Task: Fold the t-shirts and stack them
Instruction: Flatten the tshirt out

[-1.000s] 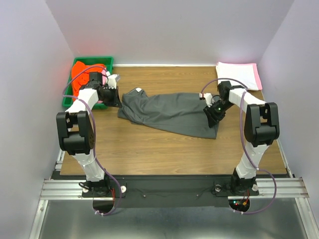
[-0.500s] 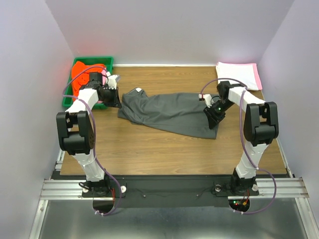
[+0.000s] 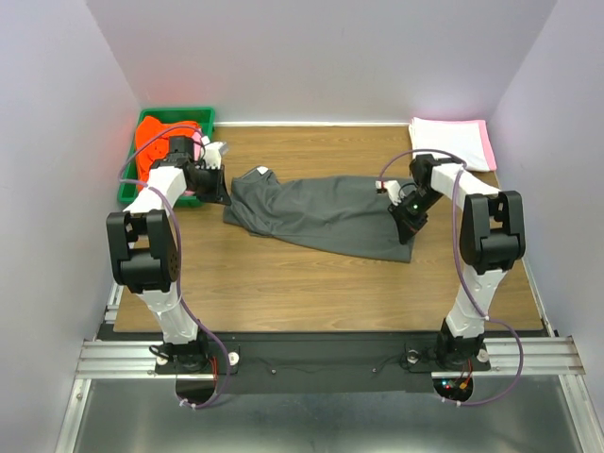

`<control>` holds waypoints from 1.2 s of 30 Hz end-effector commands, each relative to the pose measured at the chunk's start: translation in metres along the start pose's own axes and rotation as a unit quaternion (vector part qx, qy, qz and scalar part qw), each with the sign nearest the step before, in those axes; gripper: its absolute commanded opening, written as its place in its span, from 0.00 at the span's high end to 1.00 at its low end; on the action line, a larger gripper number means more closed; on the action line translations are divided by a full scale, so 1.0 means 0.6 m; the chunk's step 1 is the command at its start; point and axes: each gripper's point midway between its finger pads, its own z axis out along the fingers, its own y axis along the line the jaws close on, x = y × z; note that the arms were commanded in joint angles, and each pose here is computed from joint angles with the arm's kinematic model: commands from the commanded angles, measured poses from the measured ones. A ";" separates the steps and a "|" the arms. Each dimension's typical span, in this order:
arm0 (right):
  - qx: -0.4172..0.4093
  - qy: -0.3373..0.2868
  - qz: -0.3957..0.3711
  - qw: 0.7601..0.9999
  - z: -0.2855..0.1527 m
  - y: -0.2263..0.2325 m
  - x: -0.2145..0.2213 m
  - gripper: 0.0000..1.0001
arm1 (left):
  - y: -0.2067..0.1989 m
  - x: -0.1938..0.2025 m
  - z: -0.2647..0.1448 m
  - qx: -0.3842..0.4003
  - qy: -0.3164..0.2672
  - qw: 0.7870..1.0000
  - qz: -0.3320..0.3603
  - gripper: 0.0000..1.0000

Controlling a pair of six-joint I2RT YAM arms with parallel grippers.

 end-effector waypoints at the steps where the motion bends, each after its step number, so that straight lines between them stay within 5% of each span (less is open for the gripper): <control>1: 0.038 -0.018 -0.018 0.999 -0.041 -0.012 -0.032 0.99 | -0.036 -0.075 -0.058 0.015 -0.059 0.998 0.034 1.00; 8: 0.163 -0.170 0.016 0.972 -0.239 -0.082 -0.149 0.99 | -0.073 -0.242 -0.193 0.007 -0.187 0.980 0.072 1.00; 13: 0.288 -0.333 0.027 0.898 -0.484 -0.117 -0.257 0.99 | -0.138 -0.387 -0.349 0.009 -0.330 0.937 0.113 1.00; 16: 0.346 -0.401 0.013 0.848 -0.601 -0.092 -0.283 0.99 | -0.198 -0.449 -0.481 -0.005 -0.434 0.886 0.161 1.00; 18: 0.381 -0.425 0.012 0.821 -0.645 -0.082 -0.282 0.99 | -0.207 -0.452 -0.535 -0.034 -0.470 0.865 0.173 1.00; 21: 0.405 -0.424 0.013 0.810 -0.648 -0.061 -0.249 1.00 | -0.187 -0.410 -0.538 -0.063 -0.459 0.871 0.165 1.00; 22: 0.411 -0.419 0.011 0.809 -0.644 -0.055 -0.236 0.99 | -0.157 -0.378 -0.493 -0.069 -0.429 0.889 0.143 1.00; 23: 0.418 -0.416 0.017 0.807 -0.639 -0.047 -0.219 1.00 | -0.174 -0.362 -0.524 -0.082 -0.451 0.874 0.160 1.00; 25: 0.427 -0.409 0.024 0.806 -0.634 -0.045 -0.205 0.99 | -0.154 -0.324 -0.482 -0.089 -0.433 0.884 0.153 1.00; 28: 0.469 -0.427 0.041 0.772 -0.680 -0.066 -0.213 1.00 | -0.150 -0.341 -0.498 -0.102 -0.455 0.873 0.144 1.00; 31: 0.472 -0.506 0.057 0.719 -0.773 -0.065 -0.270 0.99 | -0.154 -0.425 -0.553 -0.108 -0.506 0.845 0.136 1.00; 32: 0.474 -0.526 0.055 0.704 -0.799 -0.060 -0.282 0.99 | -0.199 -0.463 -0.643 -0.108 -0.559 0.806 0.162 1.00; 34: 0.481 -0.556 0.045 0.676 -0.841 -0.052 -0.300 0.99 | -0.205 -0.512 -0.663 -0.095 -0.582 0.790 0.166 1.00; 35: 0.487 -0.583 0.036 0.650 -0.882 -0.022 -0.299 0.99 | -0.262 -0.519 -0.755 -0.086 -0.634 0.744 0.193 1.00; 36: 0.491 -0.599 0.023 0.632 -0.906 -0.004 -0.300 0.99 | -0.271 -0.527 -0.773 -0.084 -0.650 0.729 0.198 1.00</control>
